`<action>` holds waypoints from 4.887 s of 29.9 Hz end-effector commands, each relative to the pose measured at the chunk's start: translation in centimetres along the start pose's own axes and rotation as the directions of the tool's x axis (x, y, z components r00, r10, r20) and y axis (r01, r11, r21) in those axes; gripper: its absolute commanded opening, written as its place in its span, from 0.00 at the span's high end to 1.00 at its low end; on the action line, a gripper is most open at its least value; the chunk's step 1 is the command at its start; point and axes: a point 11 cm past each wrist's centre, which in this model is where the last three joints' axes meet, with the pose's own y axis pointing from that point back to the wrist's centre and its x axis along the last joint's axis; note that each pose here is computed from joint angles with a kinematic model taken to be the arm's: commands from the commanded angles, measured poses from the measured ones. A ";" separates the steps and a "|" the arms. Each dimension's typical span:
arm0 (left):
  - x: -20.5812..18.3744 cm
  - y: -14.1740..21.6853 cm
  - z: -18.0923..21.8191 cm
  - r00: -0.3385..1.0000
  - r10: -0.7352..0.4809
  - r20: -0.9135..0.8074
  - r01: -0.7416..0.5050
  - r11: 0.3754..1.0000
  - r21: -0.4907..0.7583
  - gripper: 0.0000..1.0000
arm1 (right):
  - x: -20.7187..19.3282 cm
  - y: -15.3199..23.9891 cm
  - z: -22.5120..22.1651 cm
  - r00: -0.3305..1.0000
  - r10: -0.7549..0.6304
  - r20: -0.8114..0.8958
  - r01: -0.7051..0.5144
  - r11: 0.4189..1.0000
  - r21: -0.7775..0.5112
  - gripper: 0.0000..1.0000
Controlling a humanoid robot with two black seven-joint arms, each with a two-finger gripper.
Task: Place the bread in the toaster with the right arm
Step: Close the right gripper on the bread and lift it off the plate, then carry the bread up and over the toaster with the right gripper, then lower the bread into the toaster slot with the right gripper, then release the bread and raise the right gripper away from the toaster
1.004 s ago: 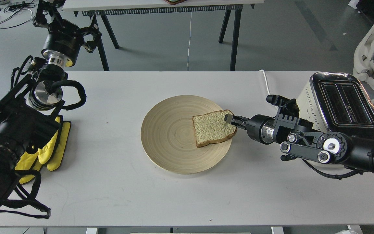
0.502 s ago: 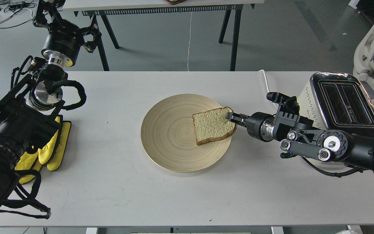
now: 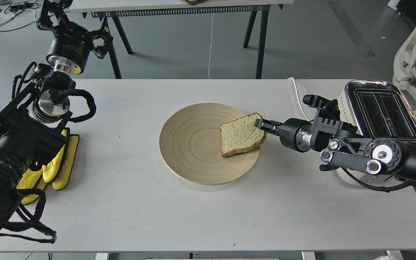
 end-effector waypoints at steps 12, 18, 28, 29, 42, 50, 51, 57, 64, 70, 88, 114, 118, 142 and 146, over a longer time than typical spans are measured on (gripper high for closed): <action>0.0 0.0 -0.1 1.000 0.001 -0.001 -0.001 1.000 0.001 0.00 | 6.2 2.6 -1.7 0.993 0.114 -0.022 -0.113 0.993 0.041 1.00; 0.0 0.0 -0.1 1.000 0.001 -0.001 -0.001 1.000 0.001 0.00 | 12.5 6.7 -2.2 0.974 0.210 -0.082 -0.210 0.978 0.011 1.00; 0.0 0.0 -0.1 1.000 0.001 -0.001 -0.001 1.000 0.001 0.00 | 18.4 16.2 -0.8 0.942 0.293 -0.164 -0.309 0.947 -0.084 1.00; 0.0 0.0 -0.1 1.000 0.001 -0.001 -0.001 1.000 0.001 0.00 | 18.7 17.1 -0.7 0.940 0.295 -0.173 -0.314 0.945 -0.093 1.00; 0.1 0.1 -0.1 1.000 0.002 -0.001 -0.002 1.000 0.002 0.00 | 17.9 24.6 4.3 0.922 0.183 -0.342 -0.280 0.924 -0.260 1.00; 0.0 0.0 -0.1 1.000 0.001 -0.001 -0.001 1.000 0.001 0.00 | 17.1 26.3 6.4 0.925 0.172 -0.339 -0.289 0.897 -0.335 1.00; 0.0 0.0 -0.1 1.000 0.001 -0.001 -0.001 1.000 0.001 0.00 | 17.0 26.4 6.5 0.927 0.169 -0.336 -0.286 0.897 -0.338 1.00; 0.0 0.0 -0.1 1.000 0.001 -0.001 -0.001 1.000 0.001 0.00 | 16.5 26.8 6.6 0.932 0.163 -0.324 -0.277 0.897 -0.345 1.00; 0.0 0.0 -0.1 1.000 0.001 0.000 -0.001 1.000 0.002 0.00 | 16.1 28.0 6.6 0.936 0.163 -0.312 -0.274 0.895 -0.353 1.00; 0.0 0.0 -0.2 1.000 0.001 -0.002 -0.001 1.000 0.002 0.00 | 16.3 28.1 6.5 0.932 0.159 -0.324 -0.276 0.893 -0.355 1.00; 0.0 0.0 -0.1 1.000 0.001 0.000 -0.001 1.000 0.002 0.00 | 15.6 27.4 6.9 0.942 0.133 -0.309 -0.247 0.898 -0.364 1.00; 0.0 0.0 -0.2 1.000 0.000 0.000 0.000 1.000 0.006 0.00 | 15.3 25.2 6.7 0.945 0.113 -0.307 -0.221 0.912 -0.345 0.03; 0.0 0.0 -0.2 1.000 0.000 -0.001 0.000 1.000 0.004 0.00 | 16.0 25.3 6.4 0.942 0.140 -0.306 -0.243 0.911 -0.332 0.02; 0.0 0.1 -0.2 1.000 0.000 0.003 0.000 1.000 0.012 0.00 | 22.4 13.6 -0.6 0.667 0.319 0.673 -0.554 0.817 0.161 0.00; 0.0 0.1 -0.2 1.000 0.000 0.003 0.000 1.000 0.009 0.00 | 22.1 10.9 -0.4 0.432 0.209 0.877 -0.639 0.757 0.135 0.00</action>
